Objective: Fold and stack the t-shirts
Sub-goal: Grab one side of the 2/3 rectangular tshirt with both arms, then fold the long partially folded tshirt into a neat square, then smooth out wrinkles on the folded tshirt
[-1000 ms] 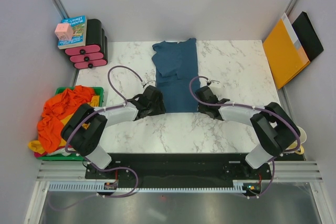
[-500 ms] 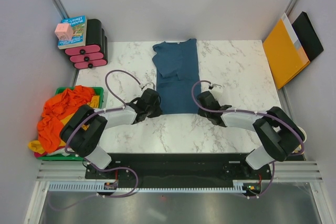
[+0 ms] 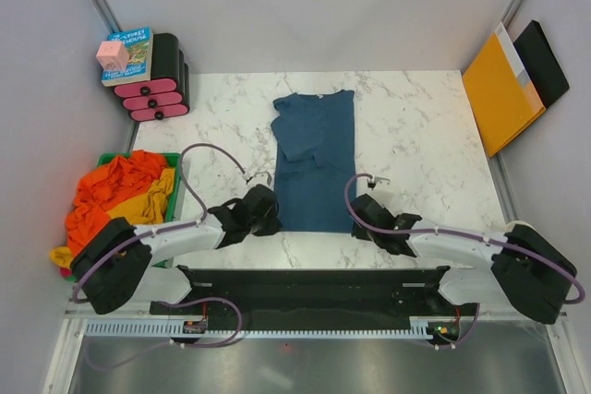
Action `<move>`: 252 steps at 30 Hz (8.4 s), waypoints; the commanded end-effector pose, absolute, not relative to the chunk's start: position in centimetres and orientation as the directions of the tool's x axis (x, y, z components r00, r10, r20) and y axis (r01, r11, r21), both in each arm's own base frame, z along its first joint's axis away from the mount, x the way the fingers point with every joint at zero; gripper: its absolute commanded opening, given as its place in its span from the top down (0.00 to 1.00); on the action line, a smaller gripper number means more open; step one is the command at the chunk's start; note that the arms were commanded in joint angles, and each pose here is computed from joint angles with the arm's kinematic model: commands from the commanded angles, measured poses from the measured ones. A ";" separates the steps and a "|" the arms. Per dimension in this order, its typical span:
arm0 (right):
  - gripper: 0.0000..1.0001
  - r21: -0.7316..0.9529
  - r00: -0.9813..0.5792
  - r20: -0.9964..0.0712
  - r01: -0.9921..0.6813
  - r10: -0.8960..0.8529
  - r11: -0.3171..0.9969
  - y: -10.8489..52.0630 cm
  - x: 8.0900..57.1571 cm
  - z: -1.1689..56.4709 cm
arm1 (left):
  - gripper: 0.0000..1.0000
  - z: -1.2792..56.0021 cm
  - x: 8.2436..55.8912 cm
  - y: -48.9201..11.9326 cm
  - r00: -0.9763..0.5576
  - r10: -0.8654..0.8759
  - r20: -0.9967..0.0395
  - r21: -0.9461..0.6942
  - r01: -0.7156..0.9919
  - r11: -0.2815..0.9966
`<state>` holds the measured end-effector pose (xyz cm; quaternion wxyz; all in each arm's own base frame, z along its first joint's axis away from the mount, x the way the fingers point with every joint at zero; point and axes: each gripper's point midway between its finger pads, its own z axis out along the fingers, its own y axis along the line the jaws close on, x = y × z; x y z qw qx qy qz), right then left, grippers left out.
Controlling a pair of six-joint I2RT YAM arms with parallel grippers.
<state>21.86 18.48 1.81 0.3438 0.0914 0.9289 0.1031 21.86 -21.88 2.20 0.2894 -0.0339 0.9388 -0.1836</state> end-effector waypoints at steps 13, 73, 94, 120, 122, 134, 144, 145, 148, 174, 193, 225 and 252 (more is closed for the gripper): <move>1.00 0.233 -0.699 -0.674 0.107 0.239 0.967 16.2 17.3 7.4 | 0.98 6.2 14.2 -21.3 -0.807 -0.209 -0.552 -0.377 0.018 0.926; 1.00 0.098 -0.488 -0.857 0.164 0.167 0.982 22.1 58.2 13.9 | 0.98 13.9 51.2 -20.3 -0.592 -0.097 -0.800 -0.093 -0.038 0.995; 0.43 0.192 -0.421 -0.878 0.122 0.226 0.974 21.2 60.0 15.8 | 0.00 15.1 54.7 -18.2 -0.518 -0.186 -0.835 -0.159 -0.097 0.983; 0.91 0.188 -0.736 -0.648 0.100 0.199 0.977 24.9 43.3 -0.5 | 0.30 2.2 41.1 -23.5 -0.782 -0.136 -0.609 -0.210 -0.007 0.978; 0.91 0.184 -0.751 -0.628 0.109 0.202 0.977 24.5 41.6 -0.9 | 0.31 2.5 40.0 -23.7 -0.784 -0.136 -0.606 -0.212 -0.005 0.977; 0.91 0.127 -0.824 -0.550 0.082 0.139 0.989 23.5 27.8 -1.2 | 0.35 0.8 26.8 -23.6 -0.845 -0.086 -0.527 -0.181 0.013 0.983; 0.85 0.136 -0.804 -0.582 0.049 0.120 0.989 21.8 20.4 1.2 | 0.36 1.3 16.4 -23.3 -0.867 -0.060 -0.495 -0.171 0.030 0.985; 0.84 0.129 -0.798 -0.591 0.049 0.117 0.990 21.6 20.6 1.4 | 0.36 1.6 16.2 -23.2 -0.864 -0.061 -0.499 -0.171 0.029 0.985; 0.75 0.112 -0.767 -0.634 0.034 0.098 0.993 22.0 21.9 3.1 | 0.35 2.3 16.5 -23.0 -0.847 -0.060 -0.527 -0.152 0.025 0.988; 0.51 0.078 -0.652 -0.747 0.106 0.128 0.991 18.6 31.5 9.1 | 0.16 9.3 31.3 -22.4 -0.690 -0.126 -0.713 -0.184 0.011 0.983; 0.60 0.088 -0.719 -0.678 0.129 0.154 0.988 18.1 30.8 3.8 | 0.18 8.5 32.1 -23.2 -0.713 -0.132 -0.689 -0.218 0.030 0.976; 0.78 0.179 -0.684 -0.701 0.108 0.203 0.978 20.5 32.9 5.1 | 0.19 8.6 32.0 -23.0 -0.714 -0.127 -0.688 -0.218 0.036 0.975; 0.67 0.207 -0.695 -0.687 0.093 0.213 0.974 21.5 33.1 4.9 | 0.19 8.2 31.9 -23.1 -0.723 -0.130 -0.679 -0.221 0.033 0.975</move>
